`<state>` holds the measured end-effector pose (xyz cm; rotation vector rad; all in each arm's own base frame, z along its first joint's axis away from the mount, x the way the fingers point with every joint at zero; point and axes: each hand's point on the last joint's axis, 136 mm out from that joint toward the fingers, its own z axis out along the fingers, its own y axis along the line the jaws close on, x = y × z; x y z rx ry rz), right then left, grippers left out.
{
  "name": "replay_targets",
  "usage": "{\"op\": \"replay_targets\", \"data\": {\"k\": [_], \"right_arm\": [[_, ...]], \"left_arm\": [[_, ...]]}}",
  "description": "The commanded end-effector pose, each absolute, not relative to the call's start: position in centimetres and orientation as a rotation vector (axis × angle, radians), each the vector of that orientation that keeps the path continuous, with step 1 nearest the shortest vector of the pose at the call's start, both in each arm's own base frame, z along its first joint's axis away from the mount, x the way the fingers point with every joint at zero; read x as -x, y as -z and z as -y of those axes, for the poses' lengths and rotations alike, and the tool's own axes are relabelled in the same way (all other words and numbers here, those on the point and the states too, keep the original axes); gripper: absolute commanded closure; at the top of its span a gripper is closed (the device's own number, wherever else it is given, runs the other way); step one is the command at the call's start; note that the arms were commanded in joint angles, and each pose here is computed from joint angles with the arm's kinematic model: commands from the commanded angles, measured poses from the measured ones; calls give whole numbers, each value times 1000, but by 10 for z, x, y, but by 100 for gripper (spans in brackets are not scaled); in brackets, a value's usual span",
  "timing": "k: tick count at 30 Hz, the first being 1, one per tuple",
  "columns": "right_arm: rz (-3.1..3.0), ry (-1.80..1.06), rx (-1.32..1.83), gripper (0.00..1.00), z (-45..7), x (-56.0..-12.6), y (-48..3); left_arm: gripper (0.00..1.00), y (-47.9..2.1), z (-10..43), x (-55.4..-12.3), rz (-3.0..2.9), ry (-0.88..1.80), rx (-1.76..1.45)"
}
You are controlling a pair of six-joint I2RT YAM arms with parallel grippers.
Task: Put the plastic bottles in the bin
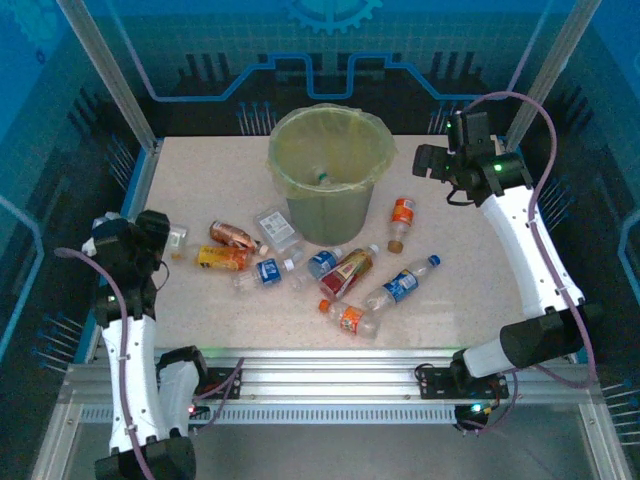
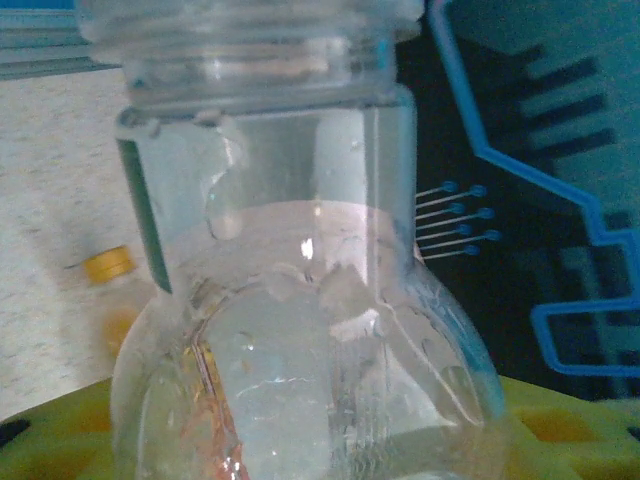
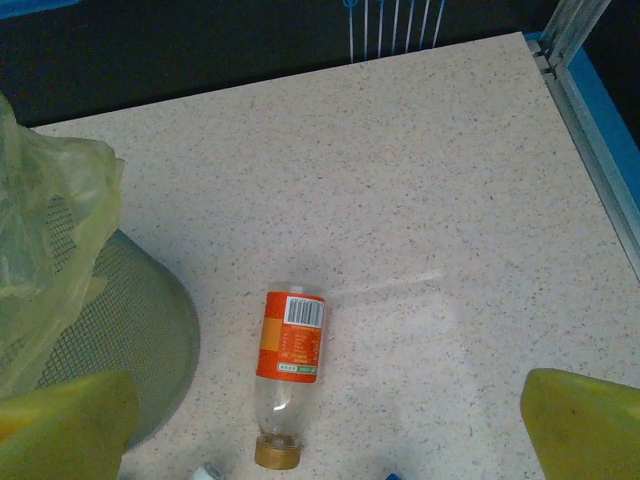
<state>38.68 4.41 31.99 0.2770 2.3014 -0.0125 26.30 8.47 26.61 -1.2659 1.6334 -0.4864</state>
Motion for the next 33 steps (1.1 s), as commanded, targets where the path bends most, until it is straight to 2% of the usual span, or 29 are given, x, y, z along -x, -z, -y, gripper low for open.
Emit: {"op": "replay_targets", "data": {"k": [1, 12, 33], "right_arm": [[-2295, -12, -299, 0, -44, -392, -320], [-2330, -8, -307, 0, -45, -391, -308], [-2346, -28, -339, 0, -41, -367, -296]], "left_arm": [[74, -311, -72, -277, -1589, 595, 1111], [76, -377, -26, -313, -1583, 705, 873], [77, -437, 99, -415, -1679, 804, 448]]}}
